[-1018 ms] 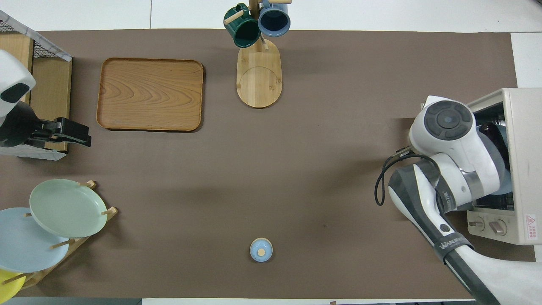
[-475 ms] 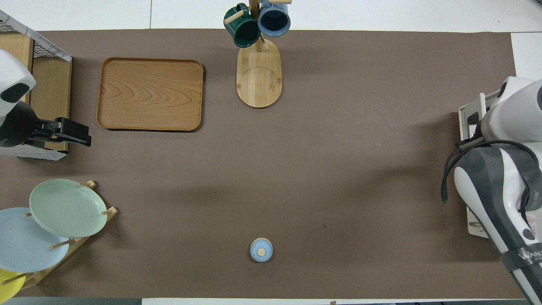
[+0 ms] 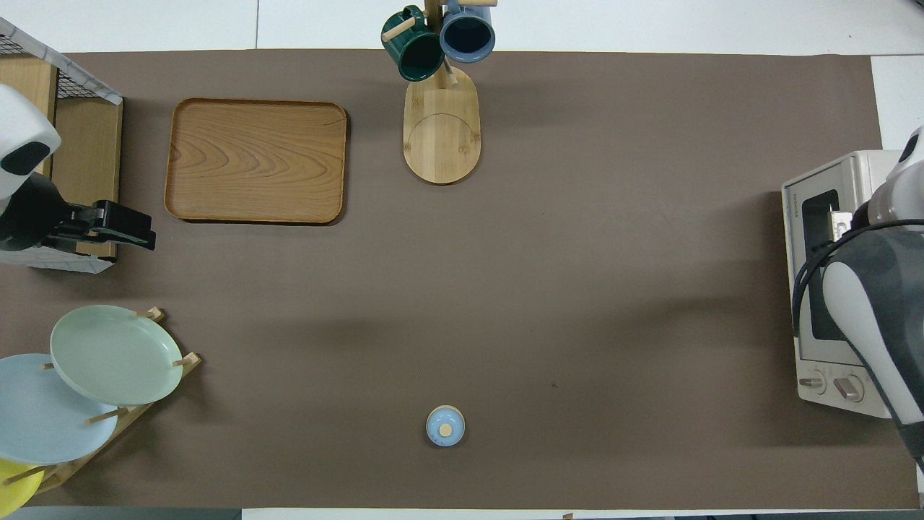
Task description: Put eggplant into oven
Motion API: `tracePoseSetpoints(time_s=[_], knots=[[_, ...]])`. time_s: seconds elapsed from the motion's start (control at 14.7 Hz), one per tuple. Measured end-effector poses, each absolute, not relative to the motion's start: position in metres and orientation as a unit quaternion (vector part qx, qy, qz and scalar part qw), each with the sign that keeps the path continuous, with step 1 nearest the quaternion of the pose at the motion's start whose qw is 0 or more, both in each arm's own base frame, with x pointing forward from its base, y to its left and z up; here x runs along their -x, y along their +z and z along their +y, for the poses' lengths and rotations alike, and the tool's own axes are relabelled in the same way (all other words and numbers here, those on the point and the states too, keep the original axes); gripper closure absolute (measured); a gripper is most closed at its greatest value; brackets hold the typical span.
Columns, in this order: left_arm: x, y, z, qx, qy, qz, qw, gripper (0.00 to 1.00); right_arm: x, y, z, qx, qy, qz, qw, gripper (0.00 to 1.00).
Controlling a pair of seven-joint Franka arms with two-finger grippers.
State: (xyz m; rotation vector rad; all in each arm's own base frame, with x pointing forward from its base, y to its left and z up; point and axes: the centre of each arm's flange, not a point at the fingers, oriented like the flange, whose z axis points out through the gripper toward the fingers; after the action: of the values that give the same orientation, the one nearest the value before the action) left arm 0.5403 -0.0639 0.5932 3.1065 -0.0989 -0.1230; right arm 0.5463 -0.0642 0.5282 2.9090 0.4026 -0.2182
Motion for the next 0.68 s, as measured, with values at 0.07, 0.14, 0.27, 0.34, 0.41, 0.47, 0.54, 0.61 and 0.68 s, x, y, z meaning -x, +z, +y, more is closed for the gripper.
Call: tracePoseSetpoints(time_s=[0.07, 0.14, 0.27, 0.34, 0.41, 0.47, 0.54, 0.61, 0.68], knots=[[-0.54, 0.593, -0.064, -0.999, -0.04, -0.032, 0.016, 0.0, -0.546, 0.542, -0.062, -0.985, -0.071, 0.132, 0.089, 0.79], [-0.54, 0.593, -0.064, -0.999, -0.04, -0.032, 0.016, 0.0, -0.546, 0.552, -0.058, -0.986, -0.068, 0.13, 0.079, 0.79], [-0.54, 0.593, -0.064, -0.999, -0.04, -0.032, 0.016, 0.0, -0.545, 0.563, -0.051, -0.989, -0.065, 0.126, 0.051, 0.65], [-0.54, 0.593, -0.064, -0.999, -0.04, -0.032, 0.016, 0.0, -0.545, 0.564, -0.049, -0.989, -0.064, 0.125, 0.042, 0.55], [-0.54, 0.593, -0.064, -0.999, -0.04, -0.032, 0.016, 0.0, -0.545, 0.565, -0.048, -0.99, -0.064, 0.123, 0.038, 0.44], [-0.54, 0.593, -0.064, -0.999, -0.04, -0.032, 0.016, 0.0, -0.545, 0.565, -0.048, -0.99, -0.063, 0.121, 0.037, 0.32], [-0.54, 0.593, -0.064, -0.999, -0.04, -0.032, 0.016, 0.0, -0.545, 0.566, -0.048, -0.99, -0.063, 0.12, 0.038, 0.22], [-0.54, 0.593, -0.064, -0.999, -0.04, -0.032, 0.016, 0.0, -0.545, 0.566, -0.048, -0.99, -0.063, 0.119, 0.037, 0.12], [-0.54, 0.593, -0.064, -0.999, -0.04, -0.032, 0.016, 0.0, -0.545, 0.566, -0.048, -0.99, -0.063, 0.118, 0.035, 0.01]])
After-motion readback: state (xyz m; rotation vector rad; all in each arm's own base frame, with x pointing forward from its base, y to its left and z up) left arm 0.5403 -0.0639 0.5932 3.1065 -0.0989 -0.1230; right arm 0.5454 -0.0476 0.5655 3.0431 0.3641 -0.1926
